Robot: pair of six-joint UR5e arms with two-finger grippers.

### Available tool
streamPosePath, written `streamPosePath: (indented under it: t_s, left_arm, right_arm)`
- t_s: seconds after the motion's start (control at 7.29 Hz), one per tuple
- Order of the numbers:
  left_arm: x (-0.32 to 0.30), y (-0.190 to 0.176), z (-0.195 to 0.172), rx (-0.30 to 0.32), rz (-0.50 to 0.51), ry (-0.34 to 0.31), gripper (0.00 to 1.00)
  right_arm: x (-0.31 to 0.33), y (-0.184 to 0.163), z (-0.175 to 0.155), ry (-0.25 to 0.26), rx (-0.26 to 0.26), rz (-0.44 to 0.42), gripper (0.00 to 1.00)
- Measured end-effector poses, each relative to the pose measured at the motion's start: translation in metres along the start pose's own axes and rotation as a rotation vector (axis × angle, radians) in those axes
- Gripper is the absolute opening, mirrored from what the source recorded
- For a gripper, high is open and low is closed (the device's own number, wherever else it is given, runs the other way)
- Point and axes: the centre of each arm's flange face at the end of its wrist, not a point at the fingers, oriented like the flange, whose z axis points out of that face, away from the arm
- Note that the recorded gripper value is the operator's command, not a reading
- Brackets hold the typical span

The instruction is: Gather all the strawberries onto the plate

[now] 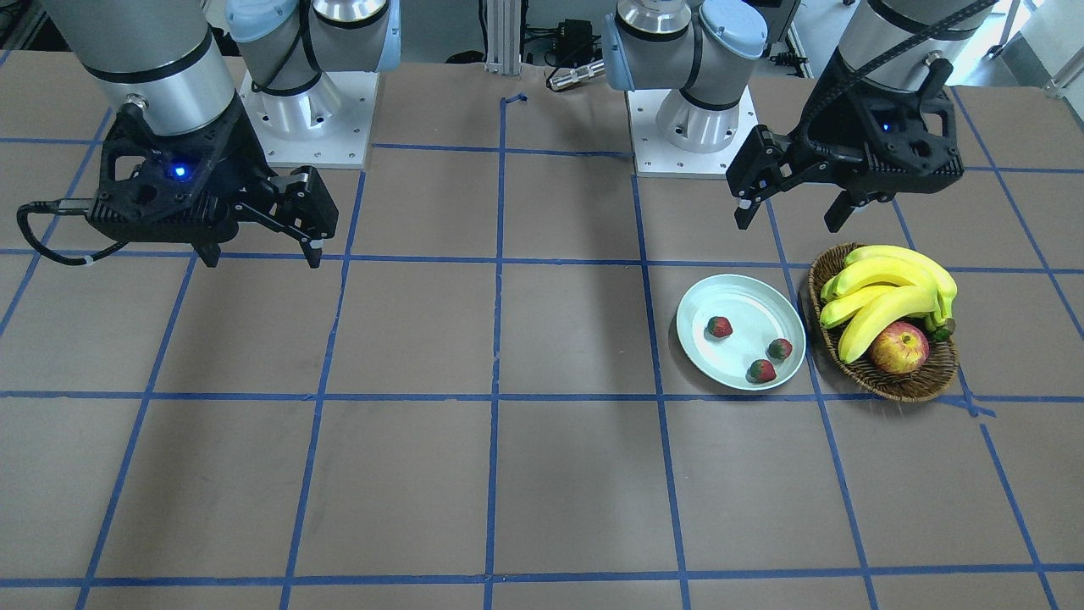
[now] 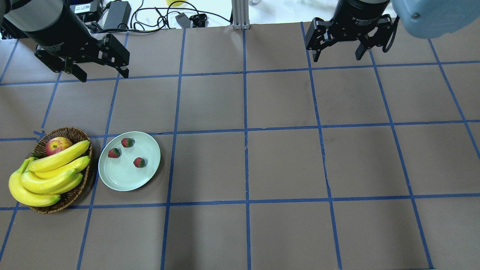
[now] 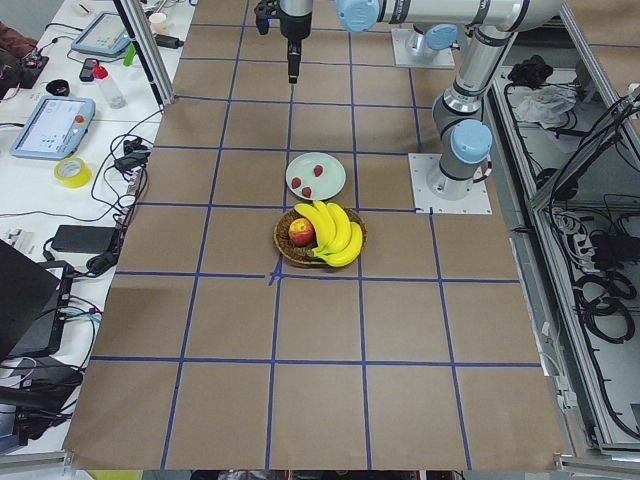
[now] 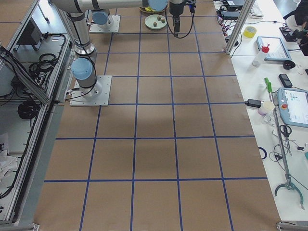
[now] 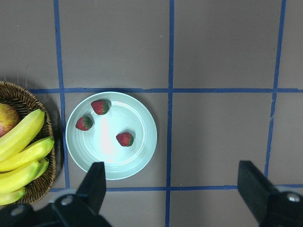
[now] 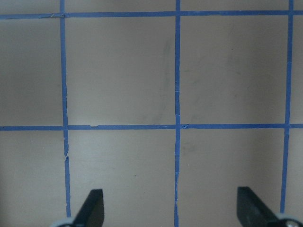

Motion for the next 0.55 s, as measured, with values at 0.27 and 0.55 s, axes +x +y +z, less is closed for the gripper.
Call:
streamPosePath:
  t_s: [0.27,0.55]
  left_arm:
    - [-0.0005,0.0002,0.0027,-0.007,0.006,-0.005,1.00]
    - [-0.0017,-0.0012,0.0097,-0.019,0.006,-0.006,1.00]
  right_arm:
    - [0.0000,0.0000,0.0000,0.000,0.000,0.000,1.00]
    - [0.0000,0.0000,0.0000,0.000,0.000,0.000,1.00]
